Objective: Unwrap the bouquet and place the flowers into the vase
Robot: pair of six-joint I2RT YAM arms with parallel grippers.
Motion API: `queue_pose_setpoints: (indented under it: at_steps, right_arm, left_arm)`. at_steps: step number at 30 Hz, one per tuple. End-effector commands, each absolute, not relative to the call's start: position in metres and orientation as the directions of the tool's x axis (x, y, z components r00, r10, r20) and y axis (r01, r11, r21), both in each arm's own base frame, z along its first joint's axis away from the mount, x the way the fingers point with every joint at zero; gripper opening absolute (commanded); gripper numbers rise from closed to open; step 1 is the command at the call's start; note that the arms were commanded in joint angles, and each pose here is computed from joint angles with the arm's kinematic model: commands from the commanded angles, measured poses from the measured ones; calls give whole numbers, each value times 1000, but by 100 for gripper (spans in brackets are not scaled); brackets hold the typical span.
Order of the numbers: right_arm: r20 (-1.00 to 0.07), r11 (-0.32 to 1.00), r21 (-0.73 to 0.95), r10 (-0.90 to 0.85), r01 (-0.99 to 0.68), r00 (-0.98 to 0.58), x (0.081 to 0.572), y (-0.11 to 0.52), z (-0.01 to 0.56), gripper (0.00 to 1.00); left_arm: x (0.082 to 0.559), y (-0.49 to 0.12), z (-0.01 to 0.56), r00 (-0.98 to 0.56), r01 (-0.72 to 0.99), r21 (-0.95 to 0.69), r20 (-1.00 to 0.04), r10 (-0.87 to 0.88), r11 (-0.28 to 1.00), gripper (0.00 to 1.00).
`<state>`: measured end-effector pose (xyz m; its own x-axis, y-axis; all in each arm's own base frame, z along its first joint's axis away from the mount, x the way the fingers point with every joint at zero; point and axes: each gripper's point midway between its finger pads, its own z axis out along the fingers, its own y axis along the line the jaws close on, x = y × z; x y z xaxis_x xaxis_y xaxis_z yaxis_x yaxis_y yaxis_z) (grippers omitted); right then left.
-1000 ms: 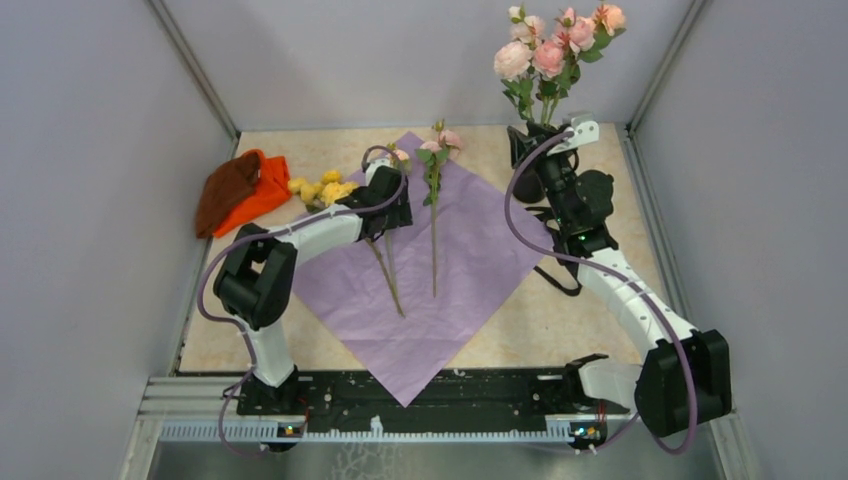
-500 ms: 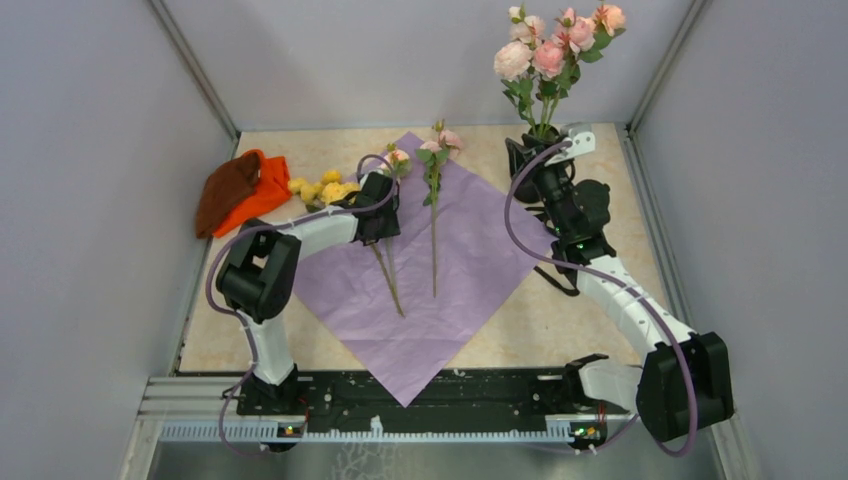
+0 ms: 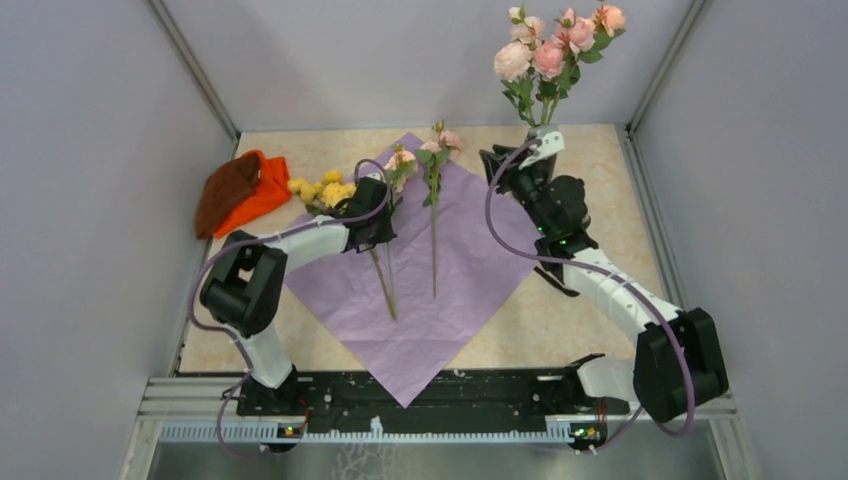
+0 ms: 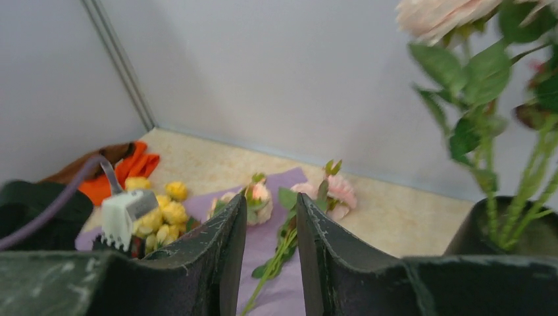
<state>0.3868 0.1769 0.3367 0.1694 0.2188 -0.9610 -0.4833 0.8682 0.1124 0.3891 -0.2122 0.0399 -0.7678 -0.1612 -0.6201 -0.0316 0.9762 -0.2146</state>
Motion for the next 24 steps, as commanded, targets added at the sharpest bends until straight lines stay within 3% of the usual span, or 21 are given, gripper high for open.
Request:
queue_pose_setpoints:
  at_steps: [1,6,12,24]
  right_arm:
    - [-975,816,143,215,-561,63,397,221,315,34]
    - [-964,756,233,265,-612,-40,404,263,287,36]
    - [-962,707,261,248,-658,-115,400,309,260,37]
    - [-966,599,257,193,-758,-174,369,389,240,50]
  left_arm:
    - [394,-236,113,-617,136,-322,-768,-174,937,0]
    - [377,-243,155,-444,302,-340,-877,-184,890,0]
    - [361,-238,177,-320,393,-333,-923,-213,857,0]
    - [357,-250,187,-291,448,-347,-928,-233,824,0]
